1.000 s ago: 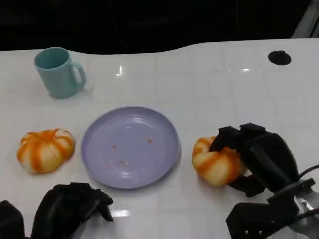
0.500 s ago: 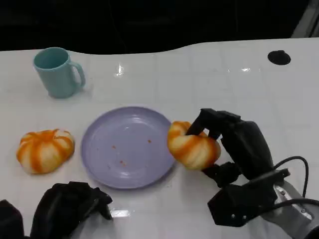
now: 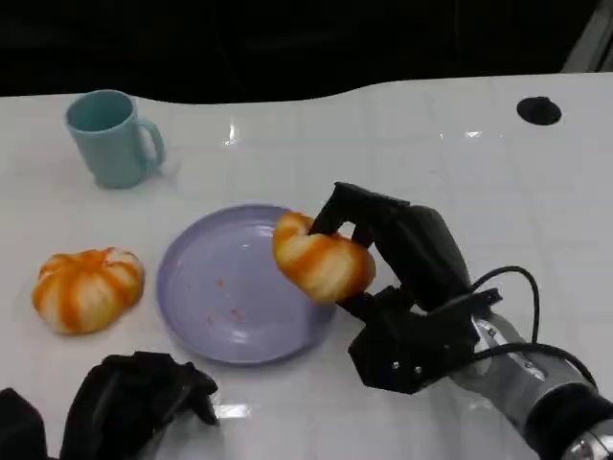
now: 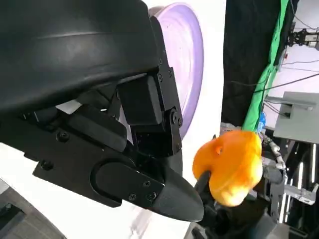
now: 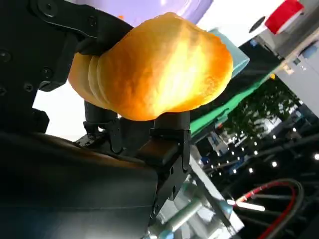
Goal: Grasp the bread from the table and place it into the plate.
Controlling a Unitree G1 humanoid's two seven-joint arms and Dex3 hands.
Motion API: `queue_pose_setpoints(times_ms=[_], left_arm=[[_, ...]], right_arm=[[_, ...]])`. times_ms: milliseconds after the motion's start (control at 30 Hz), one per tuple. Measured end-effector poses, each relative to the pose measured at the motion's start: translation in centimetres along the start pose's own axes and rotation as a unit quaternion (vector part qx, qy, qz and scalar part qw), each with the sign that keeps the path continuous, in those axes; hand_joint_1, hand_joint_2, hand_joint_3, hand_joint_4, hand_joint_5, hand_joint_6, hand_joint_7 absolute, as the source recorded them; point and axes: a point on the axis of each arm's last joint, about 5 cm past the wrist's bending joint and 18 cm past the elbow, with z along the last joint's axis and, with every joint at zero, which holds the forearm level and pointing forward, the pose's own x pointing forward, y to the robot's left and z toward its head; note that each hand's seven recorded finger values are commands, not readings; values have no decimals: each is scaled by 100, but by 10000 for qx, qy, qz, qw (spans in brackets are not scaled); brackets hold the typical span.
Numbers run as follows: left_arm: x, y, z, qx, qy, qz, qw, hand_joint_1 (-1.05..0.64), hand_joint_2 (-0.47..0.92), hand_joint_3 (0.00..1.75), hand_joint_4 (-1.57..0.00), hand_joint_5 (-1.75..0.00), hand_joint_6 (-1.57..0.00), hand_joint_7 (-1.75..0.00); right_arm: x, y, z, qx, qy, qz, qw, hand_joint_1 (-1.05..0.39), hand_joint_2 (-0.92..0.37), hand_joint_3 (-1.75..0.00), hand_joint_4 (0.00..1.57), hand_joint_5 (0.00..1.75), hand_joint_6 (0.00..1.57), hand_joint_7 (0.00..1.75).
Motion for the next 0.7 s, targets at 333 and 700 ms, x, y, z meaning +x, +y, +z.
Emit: queue_pose_setpoints(times_ms=[333,700], left_arm=[[9,-17,-4,4,13,-45,10000,-103,78,0,-77,-166,-157,-16],[29,-34,-8,-9,11,-66,10000,-102,77,0,-76,-166,-157,-15]], right_arm=[[82,82,54,257,202,802,9962,-16,-54,-84,36,76,57,33],[116,13,31,-65,112,1739,9847,-49,-92,-20,0,27,22,0]])
